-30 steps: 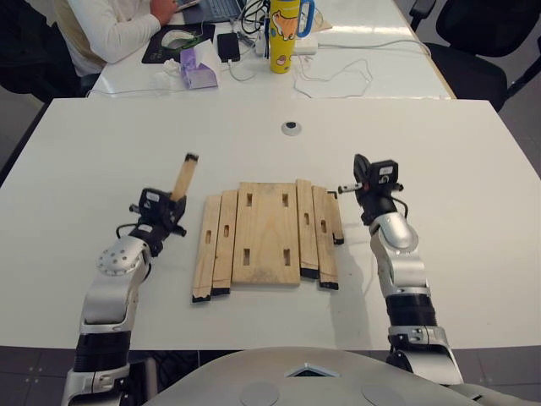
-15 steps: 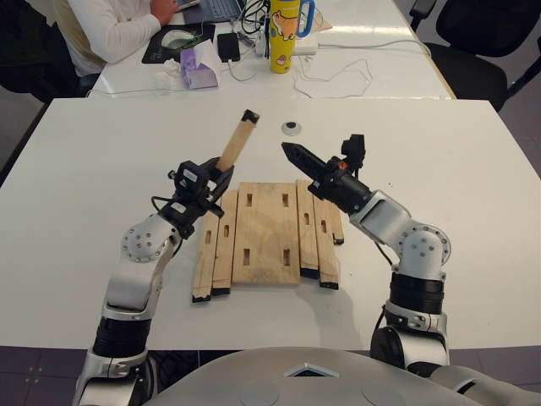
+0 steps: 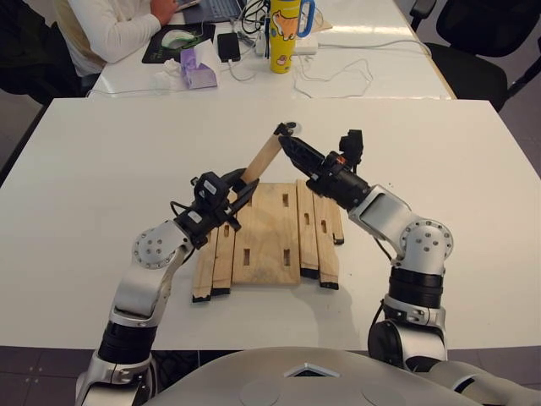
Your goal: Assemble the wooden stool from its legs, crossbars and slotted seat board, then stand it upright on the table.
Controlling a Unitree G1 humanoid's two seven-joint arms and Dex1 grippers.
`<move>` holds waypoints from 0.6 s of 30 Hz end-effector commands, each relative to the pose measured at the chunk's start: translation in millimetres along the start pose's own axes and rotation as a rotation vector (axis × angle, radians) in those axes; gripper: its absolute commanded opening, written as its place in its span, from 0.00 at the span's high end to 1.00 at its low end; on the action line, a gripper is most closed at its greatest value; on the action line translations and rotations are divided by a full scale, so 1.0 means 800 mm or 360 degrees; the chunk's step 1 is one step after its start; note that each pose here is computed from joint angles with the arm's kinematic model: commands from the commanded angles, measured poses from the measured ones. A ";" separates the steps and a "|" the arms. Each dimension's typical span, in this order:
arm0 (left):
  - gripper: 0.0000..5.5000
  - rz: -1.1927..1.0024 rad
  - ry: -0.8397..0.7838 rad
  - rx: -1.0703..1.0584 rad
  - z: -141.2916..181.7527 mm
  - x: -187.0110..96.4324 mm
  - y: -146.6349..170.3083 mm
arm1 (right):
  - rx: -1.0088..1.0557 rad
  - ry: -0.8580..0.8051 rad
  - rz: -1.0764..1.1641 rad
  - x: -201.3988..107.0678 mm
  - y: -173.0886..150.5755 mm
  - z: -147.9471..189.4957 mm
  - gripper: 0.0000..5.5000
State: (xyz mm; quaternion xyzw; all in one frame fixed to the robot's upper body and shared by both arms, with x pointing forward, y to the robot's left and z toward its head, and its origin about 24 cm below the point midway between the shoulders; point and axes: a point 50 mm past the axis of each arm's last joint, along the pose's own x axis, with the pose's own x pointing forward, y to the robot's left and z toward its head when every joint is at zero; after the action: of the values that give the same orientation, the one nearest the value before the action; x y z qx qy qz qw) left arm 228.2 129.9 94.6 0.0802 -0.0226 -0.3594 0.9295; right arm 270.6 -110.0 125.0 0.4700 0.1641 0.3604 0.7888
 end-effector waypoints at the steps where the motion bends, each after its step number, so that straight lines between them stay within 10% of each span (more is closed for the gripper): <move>1: 0.76 -0.0029 0.0002 0.0012 0.001 -0.002 -0.005 | -0.0011 0.0007 0.0020 0.005 0.005 0.003 0.46; 18: 0.76 0.0009 0.0058 0.0011 -0.009 -0.009 -0.013 | 0.0023 0.0091 0.0083 0.017 0.005 0.005 0.92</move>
State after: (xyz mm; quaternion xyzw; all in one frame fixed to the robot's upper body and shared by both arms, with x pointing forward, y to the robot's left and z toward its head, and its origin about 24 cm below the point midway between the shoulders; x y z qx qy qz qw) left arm 218.0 127.2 88.2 0.0824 -0.0135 -0.3559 0.9308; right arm 279.1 -105.3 123.1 0.4731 0.1844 0.3723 0.7769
